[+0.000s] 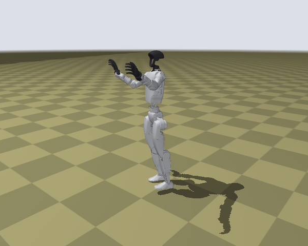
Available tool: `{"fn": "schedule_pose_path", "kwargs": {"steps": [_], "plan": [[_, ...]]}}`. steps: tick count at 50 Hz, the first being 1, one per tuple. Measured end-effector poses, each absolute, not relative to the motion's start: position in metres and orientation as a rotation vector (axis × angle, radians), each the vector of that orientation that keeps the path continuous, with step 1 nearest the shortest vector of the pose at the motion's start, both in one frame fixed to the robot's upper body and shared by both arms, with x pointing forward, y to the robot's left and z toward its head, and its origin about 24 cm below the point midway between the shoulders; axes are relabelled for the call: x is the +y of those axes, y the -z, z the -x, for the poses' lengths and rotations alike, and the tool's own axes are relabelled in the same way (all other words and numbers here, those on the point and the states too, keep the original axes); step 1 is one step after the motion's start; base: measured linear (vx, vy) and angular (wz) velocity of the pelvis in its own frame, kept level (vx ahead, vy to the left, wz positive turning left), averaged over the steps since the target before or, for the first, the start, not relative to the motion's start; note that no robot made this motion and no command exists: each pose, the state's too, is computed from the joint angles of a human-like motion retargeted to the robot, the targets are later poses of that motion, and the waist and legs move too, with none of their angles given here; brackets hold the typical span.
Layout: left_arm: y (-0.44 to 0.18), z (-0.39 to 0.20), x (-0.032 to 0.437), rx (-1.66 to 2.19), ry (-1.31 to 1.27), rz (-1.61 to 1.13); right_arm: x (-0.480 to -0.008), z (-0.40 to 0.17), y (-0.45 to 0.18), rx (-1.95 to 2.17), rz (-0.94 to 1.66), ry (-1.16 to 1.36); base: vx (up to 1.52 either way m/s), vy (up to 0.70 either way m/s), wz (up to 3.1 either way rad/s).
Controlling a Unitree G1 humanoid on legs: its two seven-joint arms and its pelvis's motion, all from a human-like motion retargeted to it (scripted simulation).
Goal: In place motions
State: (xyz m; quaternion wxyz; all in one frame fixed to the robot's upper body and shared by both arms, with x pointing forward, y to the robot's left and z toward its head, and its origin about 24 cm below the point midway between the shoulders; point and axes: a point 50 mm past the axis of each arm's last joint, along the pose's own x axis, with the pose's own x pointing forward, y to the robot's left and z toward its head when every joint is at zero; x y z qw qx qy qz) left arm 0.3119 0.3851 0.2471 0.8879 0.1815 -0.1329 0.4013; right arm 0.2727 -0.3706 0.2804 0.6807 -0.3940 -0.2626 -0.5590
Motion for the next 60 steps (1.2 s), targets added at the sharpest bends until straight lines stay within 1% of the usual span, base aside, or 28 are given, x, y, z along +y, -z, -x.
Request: {"fn": "schedule_pose_path", "kwargs": {"steps": [3, 5, 8, 10, 12, 14, 16, 18, 20, 23, 25, 27, 30, 31, 33, 35, 38, 41, 43, 44, 46, 48, 50, 53, 54, 56, 58, 60], "plan": [[-0.213, -0.301, 0.386, -0.322, -0.745, -0.272, -0.392, -0.27, -0.224, -0.368, 0.733, 1.076, 0.0, 0.0, 0.0], [-0.189, -0.285, 0.386, -0.349, -0.684, -0.3, -0.4, -0.26, -0.179, -0.231, 0.646, 0.943, 0.0, 0.0, 0.0], [-0.127, -0.259, 0.385, -0.175, -0.646, -0.368, -0.397, -0.243, -0.102, 0.006, 0.525, 0.792, 0.0, 0.0, 0.0], [-0.07, -0.235, 0.38, 0.037, -0.635, -0.371, -0.381, -0.231, -0.044, 0.205, 0.422, 0.722, 0.0, 0.0, 0.0], [-0.006, -0.205, 0.367, 0.306, -0.59, -0.311, -0.358, -0.212, 0.015, 0.43, 0.296, 0.638, 0.0, 0.0, 0.0], [0.06, -0.171, 0.34, 0.611, -0.503, -0.209, -0.328, -0.185, 0.07, 0.659, 0.144, 0.501, 0.0, 0.0, 0.0], [0.118, -0.124, 0.305, 0.961, -0.379, -0.083, -0.299, -0.146, 0.117, 0.918, -0.05, 0.339, 0.0, 0.05, -0.1], [0.156, -0.064, 0.267, 1.339, -0.233, 0.052, -0.27, -0.094, 0.149, 1.192, -0.274, 0.198, 0.01, 0.07, -0.13], [0.169, -0.004, 0.236, 1.681, -0.077, 0.15, -0.246, -0.044, 0.162, 1.398, -0.51, 0.168, 0.01, 0.07, -0.11], [0.161, 0.071, 0.202, 2.053, 0.032, 0.28, -0.21, 0.013, 0.165, 1.561, -0.878, 0.378, 0.05, 0.05, -0.03], [0.15, 0.109, 0.177, 2.206, 0.028, 0.386, -0.192, 0.031, 0.166, 1.541, -1.116, 0.667, 0.09, 0.05, -0.01], [0.142, 0.138, 0.152, 2.265, -0.002, 0.517, -0.195, 0.035, 0.168, 1.413, -1.274, 1.024, 0.07, 0.1, -0.04], [0.137, 0.155, 0.119, 2.211, -0.012, 0.709, -0.224, 0.033, 0.166, 1.161, -1.395, 1.46, -0.07, 0.07, -0.11], [0.137, 0.155, 0.114, 2.18, -0.014, 0.758, -0.238, 0.026, 0.165, 1.089, -1.403, 1.526, -0.17, 0.02, -0.03], [0.138, 0.153, 0.111, 2.138, -0.033, 0.818, -0.274, 0.005, 0.156, 0.953, -1.419, 1.579, -0.16, -0.05, 0.17], [0.14, 0.148, 0.118, 2.122, -0.057, 0.803, -0.327, -0.021, 0.135, 0.774, -1.393, 1.535, -0.07, -0.11, 0.42], [0.146, 0.138, 0.146, 2.105, -0.069, 0.694, -0.429, -0.046, 0.062, 0.442, -1.142, 1.365, 0.0, -0.12, 0.65], [0.151, 0.122, 0.175, 2.074, -0.076, 0.596, -0.509, -0.064, -0.051, 0.327, -0.682, 1.24, 0.1, -0.13, 0.63], [0.155, 0.105, 0.191, 2.027, -0.089, 0.542, -0.539, -0.079, -0.141, 0.311, -0.302, 1.227, 0.07, -0.12, 0.39], [0.158, 0.094, 0.198, 1.991, -0.098, 0.516, -0.546, -0.086, -0.189, 0.306, -0.099, 1.243, 0.03, -0.11, 0.17], [0.163, 0.067, 0.212, 1.902, -0.118, 0.463, -0.542, -0.1, -0.28, 0.286, 0.321, 1.308, 0.0, -0.12, -0.08], [0.165, 0.039, 0.227, 1.806, -0.148, 0.407, -0.517, -0.114, -0.36, 0.235, 0.745, 1.396, 0.02, -0.22, -0.24], [0.164, 0.016, 0.245, 1.724, -0.185, 0.346, -0.476, -0.133, -0.423, 0.133, 1.141, 1.492, 0.06, -0.29, -0.24], [0.16, 0.001, 0.266, 1.663, -0.238, 0.29, -0.381, -0.176, -0.493, -0.217, 1.613, 1.584, 0.07, -0.32, -0.21], [0.16, 0.0, 0.265, 1.661, -0.235, 0.292, -0.338, -0.191, -0.515, -0.404, 1.731, 1.589, 0.07, -0.3, -0.08], [0.162, -0.002, 0.255, 1.671, -0.189, 0.304, -0.24, -0.198, -0.55, -0.844, 1.937, 1.572, 0.1, -0.22, -0.07], [0.163, 0.0, 0.253, 1.691, -0.149, 0.294, -0.159, -0.193, -0.552, -1.26, 2.051, 1.48, 0.13, -0.18, -0.12], [0.161, 0.005, 0.256, 1.719, -0.119, 0.269, -0.1, -0.18, -0.534, -1.629, 2.082, 1.353, 0.12, -0.13, -0.1]]}}
